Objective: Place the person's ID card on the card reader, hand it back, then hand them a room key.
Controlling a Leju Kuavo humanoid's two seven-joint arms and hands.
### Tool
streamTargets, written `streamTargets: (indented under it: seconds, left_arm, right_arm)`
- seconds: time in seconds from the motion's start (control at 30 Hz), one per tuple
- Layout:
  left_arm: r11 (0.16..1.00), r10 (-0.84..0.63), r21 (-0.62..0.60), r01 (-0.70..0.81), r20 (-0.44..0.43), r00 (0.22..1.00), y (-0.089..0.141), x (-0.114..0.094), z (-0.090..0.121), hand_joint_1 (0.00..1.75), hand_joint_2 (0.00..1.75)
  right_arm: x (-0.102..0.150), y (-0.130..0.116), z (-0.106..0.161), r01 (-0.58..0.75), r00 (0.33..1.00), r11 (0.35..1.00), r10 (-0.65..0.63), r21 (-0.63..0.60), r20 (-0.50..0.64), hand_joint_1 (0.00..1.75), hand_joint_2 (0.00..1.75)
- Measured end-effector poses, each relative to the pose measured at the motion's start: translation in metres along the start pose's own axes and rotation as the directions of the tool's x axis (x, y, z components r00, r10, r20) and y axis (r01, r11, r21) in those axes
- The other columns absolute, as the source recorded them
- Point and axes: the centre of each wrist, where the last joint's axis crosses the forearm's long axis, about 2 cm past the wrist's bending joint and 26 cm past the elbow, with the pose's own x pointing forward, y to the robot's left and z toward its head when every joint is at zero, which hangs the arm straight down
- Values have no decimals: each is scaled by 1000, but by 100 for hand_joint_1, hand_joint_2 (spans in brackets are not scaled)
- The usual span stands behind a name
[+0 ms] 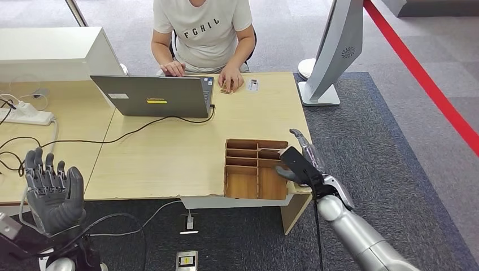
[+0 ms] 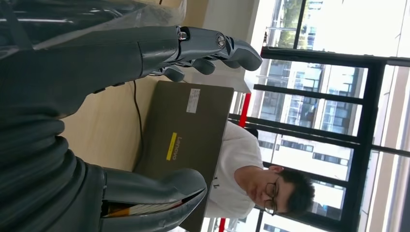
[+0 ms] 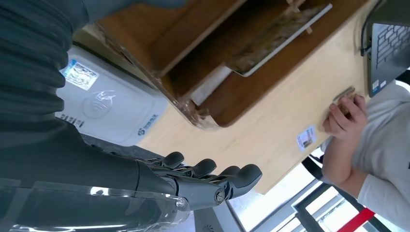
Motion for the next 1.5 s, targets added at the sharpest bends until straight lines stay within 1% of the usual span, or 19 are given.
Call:
streamTargets:
  seconds: [0.23, 0.47, 0.53, 0.57, 0.63, 0.67, 0.7, 0.77, 1.07, 1.2, 1.4, 1.5]
  left_arm:
    - [1000, -6, -4, 6, -4, 1000, 1, 0, 0, 0, 175]
    - [1000, -4, -6, 4, -3, 1000, 0, 0, -1, 0, 175]
    - [1000, -4, -6, 4, -3, 1000, 0, 0, -1, 0, 175]
    - [1000, -4, -6, 4, -2, 1000, 0, 0, -1, 0, 175]
    - [1000, -3, -7, 3, -2, 1000, 0, 0, -1, 0, 175]
    - [1000, -3, -7, 3, -2, 1000, 0, 0, -1, 0, 175]
    - [1000, -3, -7, 3, -1, 1000, -1, 1, -1, 0, 175]
    - [1000, -2, -8, 2, -1, 1000, -1, 1, -1, 0, 175]
    - [1000, -4, -10, 4, 2, 1000, -1, 1, -1, 0, 175]
    - [1000, -7, -12, 7, 4, 1000, -1, 1, -1, 0, 175]
    - [1000, -15, -17, 15, 4, 1000, -2, 1, -1, 0, 175]
    - [1000, -15, -17, 15, 2, 1000, -2, 1, -1, 0, 175]
  right_arm:
    - [-6, 2, 8, -4, 1000, 1000, 4, 15, -8, 0, 175]
    - [-4, 1, 8, -8, 1000, 1000, 8, -11, 18, 7, 175]
    - [-4, 0, 8, -8, 1000, 1000, 9, -16, 25, 12, 175]
    - [-4, 0, 7, -8, 1000, 1000, 9, -17, 29, 22, 175]
    - [-3, 0, 6, -9, 999, 1000, 10, -19, 38, 50, 175]
    - [-2, 0, 6, -9, 999, 1000, 10, -21, 43, 57, 175]
    - [-1, 0, 5, -9, 999, 1000, 10, -22, 49, 55, 175]
    - [2, 0, 3, -8, 998, 1000, 9, -25, 61, 42, 175]
    - [12, 6, -2, 2, 995, 1000, 0, -16, 96, 53, 175]
    - [18, 11, -5, 6, 994, 1000, -5, -9, 110, 48, 175]
    - [23, 18, -9, 7, 992, 1000, -7, 2, 128, 51, 175]
    - [23, 22, -10, 3, 992, 1000, -4, 9, 130, 49, 175]
